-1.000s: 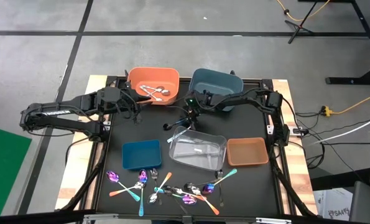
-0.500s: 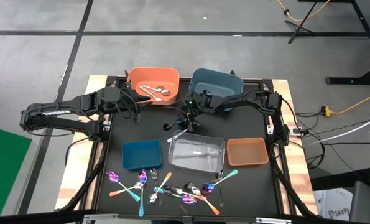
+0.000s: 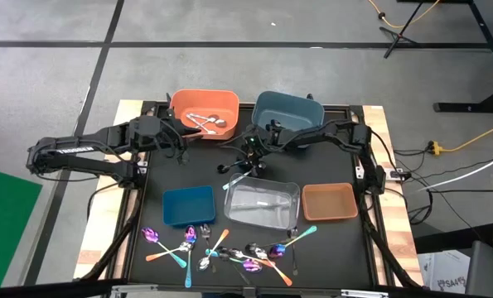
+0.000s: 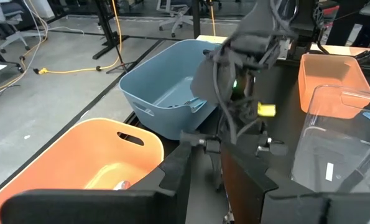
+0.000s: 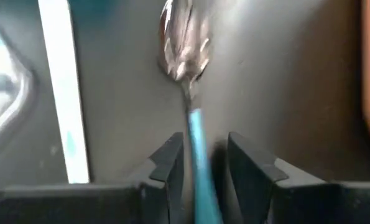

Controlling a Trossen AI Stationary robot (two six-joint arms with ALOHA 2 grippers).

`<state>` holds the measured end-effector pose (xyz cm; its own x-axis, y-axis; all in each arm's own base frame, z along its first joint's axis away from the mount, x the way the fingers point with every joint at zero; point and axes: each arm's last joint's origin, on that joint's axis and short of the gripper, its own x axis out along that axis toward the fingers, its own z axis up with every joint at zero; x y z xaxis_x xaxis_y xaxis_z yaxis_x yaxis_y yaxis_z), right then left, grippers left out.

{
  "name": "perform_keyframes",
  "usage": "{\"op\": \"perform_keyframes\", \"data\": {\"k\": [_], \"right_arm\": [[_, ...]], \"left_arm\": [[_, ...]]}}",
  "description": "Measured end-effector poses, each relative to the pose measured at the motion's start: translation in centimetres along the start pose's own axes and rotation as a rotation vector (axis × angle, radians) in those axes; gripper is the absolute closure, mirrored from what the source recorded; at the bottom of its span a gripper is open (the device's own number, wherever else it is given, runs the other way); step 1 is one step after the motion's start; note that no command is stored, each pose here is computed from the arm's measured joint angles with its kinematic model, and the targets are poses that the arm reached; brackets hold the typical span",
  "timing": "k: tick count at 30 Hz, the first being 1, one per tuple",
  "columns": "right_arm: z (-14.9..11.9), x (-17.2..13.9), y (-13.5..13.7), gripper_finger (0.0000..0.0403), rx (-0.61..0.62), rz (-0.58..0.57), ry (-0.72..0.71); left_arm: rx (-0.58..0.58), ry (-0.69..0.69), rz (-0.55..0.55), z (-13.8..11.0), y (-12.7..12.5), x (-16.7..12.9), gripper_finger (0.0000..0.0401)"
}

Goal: Sort silverware by color (type)
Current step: Put the blue spoon into the light blue bin

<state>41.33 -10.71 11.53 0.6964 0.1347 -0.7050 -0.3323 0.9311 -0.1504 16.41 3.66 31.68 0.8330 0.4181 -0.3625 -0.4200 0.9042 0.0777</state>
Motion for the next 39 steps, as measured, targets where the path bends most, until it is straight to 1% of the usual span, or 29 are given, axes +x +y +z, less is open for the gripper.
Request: {"op": "perform_keyframes", "data": {"k": [8, 22, 24, 26, 33, 35, 39], "right_arm": [[-0.25, 0.29, -0.19, 0.0288, 0.001, -0.040, 0.023], [-0.64, 0.29, 0.20, 0.0289, 0.018, 0.013, 0.056], [-0.67, 0.29, 0.22, 0.0297, 0.019, 0.015, 0.058], [-0.69, 0.29, 0.26, 0.0313, 0.020, 0.018, 0.059], [-0.75, 0.30, 0.31, 0.0392, 0.020, 0.024, 0.062], [-0.75, 0.30, 0.31, 0.0397, 0.019, 0.025, 0.059], [-0.70, 0.32, 0.27, 0.0389, 0.017, 0.020, 0.054]], "left_arm": [[0.003, 0.009, 0.000, -0.08, 0.00, 0.00, 0.0319], [0.003, 0.013, 0.000, -0.12, 0.00, 0.00, 0.0319], [0.003, 0.013, 0.000, -0.12, 0.00, 0.00, 0.0319], [0.003, 0.013, 0.000, -0.12, 0.00, 0.00, 0.0319], [0.003, 0.013, 0.000, -0.12, 0.00, 0.00, 0.0319], [0.002, 0.013, 0.000, -0.12, 0.00, 0.00, 0.0319], [0.002, 0.012, 0.000, -0.11, 0.00, 0.00, 0.0319]]}}
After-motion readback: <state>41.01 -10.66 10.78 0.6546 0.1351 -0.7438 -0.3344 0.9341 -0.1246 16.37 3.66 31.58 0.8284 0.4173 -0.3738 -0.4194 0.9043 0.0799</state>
